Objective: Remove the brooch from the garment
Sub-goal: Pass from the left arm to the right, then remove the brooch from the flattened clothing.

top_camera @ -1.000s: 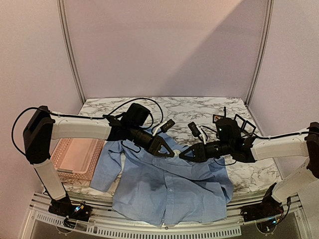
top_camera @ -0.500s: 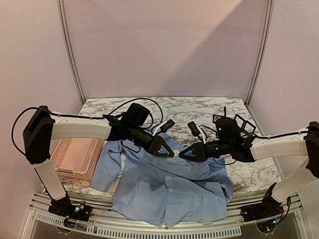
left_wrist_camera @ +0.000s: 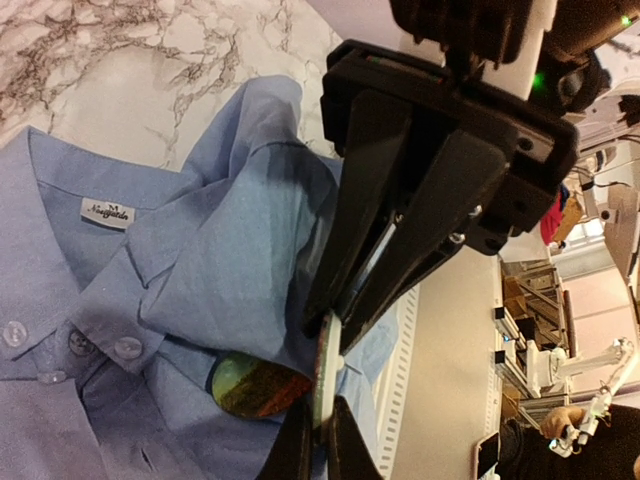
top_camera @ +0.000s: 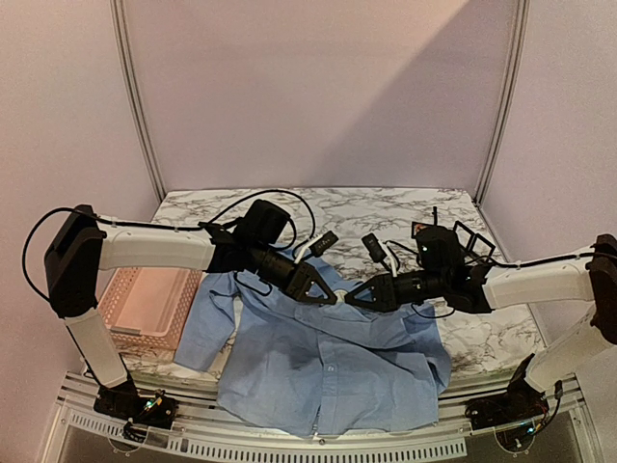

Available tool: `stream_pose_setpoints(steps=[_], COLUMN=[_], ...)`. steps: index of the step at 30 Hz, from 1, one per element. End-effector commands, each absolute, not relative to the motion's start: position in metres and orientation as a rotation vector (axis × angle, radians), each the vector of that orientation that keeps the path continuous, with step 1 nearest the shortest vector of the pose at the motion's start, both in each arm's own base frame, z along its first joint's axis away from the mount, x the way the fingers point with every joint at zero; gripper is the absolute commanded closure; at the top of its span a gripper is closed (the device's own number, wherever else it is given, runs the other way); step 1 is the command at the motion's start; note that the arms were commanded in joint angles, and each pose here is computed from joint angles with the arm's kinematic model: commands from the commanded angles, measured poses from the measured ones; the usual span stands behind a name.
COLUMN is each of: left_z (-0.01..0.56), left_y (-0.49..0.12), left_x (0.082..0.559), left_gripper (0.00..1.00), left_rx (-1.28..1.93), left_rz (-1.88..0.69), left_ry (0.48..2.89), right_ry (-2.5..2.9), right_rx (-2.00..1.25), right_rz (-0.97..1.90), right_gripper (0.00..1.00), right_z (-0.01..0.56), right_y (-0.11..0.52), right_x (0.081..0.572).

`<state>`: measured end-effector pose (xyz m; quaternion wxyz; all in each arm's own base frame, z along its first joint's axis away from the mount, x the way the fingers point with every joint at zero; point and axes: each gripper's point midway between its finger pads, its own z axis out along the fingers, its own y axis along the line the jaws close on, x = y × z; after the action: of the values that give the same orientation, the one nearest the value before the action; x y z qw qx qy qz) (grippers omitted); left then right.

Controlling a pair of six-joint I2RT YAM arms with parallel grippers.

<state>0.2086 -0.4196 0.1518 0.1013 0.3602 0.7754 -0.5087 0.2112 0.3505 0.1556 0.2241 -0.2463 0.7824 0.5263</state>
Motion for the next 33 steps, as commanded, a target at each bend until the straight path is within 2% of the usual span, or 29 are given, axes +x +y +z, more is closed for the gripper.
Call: stream_pose_setpoints(steps=[1, 5, 11, 13, 15, 17, 23, 27, 29, 31, 33], left_z=[0.169, 0.169, 0.168, 0.168, 0.168, 0.169, 0.166, 0.161, 0.155, 0.153, 0.154], left_y=[-0.422, -0.422, -0.42, -0.419, -0.417, -0.415, -0.41, -0.405, -0.403, -0.403, -0.404], left_x=[0.209, 0.21, 0.213, 0.213, 0.215, 0.217, 0.219, 0.22, 0.221, 0.22, 0.218], left_gripper=[1.0, 1.0, 1.0, 0.82, 0.57, 0.42, 0.27, 0.29, 0.38, 0.52, 0.58], left_rx=[1.084, 1.082, 1.08, 1.082, 1.084, 1.087, 1.115, 1.154, 1.178, 1.198, 1.201], left_rz=[-1.519, -1.512, -1.476, -1.459, -1.432, -1.403, -1.319, -1.216, -1.141, -1.106, -1.106], left_ry=[2.225, 2.223, 2.23, 2.23, 2.231, 2.226, 2.236, 2.249, 2.267, 2.269, 2.261], right_ry=[2.113, 2.112, 2.101, 2.097, 2.099, 2.101, 2.095, 2.092, 2.093, 2.092, 2.093], right_rx=[-0.7, -0.7, -0.696, -0.69, -0.681, -0.674, -0.669, -0.662, -0.661, -0.661, -0.659], right_rz=[1.481, 1.481, 1.475, 1.466, 1.449, 1.433, 1.415, 1.408, 1.406, 1.405, 1.404], right_gripper=[0.92, 1.0, 1.0, 1.0, 1.0, 1.0, 1.0, 1.0, 1.0, 1.0, 1.0], right_z=[0.166, 0.166, 0.169, 0.171, 0.171, 0.171, 0.173, 0.174, 0.173, 0.173, 0.173], right_y=[0.358, 0.358, 0.357, 0.356, 0.355, 0.353, 0.351, 0.35, 0.349, 0.349, 0.349], right_x=[0.216, 0.216, 0.216, 0.218, 0.219, 0.22, 0.221, 0.221, 0.221, 0.221, 0.221])
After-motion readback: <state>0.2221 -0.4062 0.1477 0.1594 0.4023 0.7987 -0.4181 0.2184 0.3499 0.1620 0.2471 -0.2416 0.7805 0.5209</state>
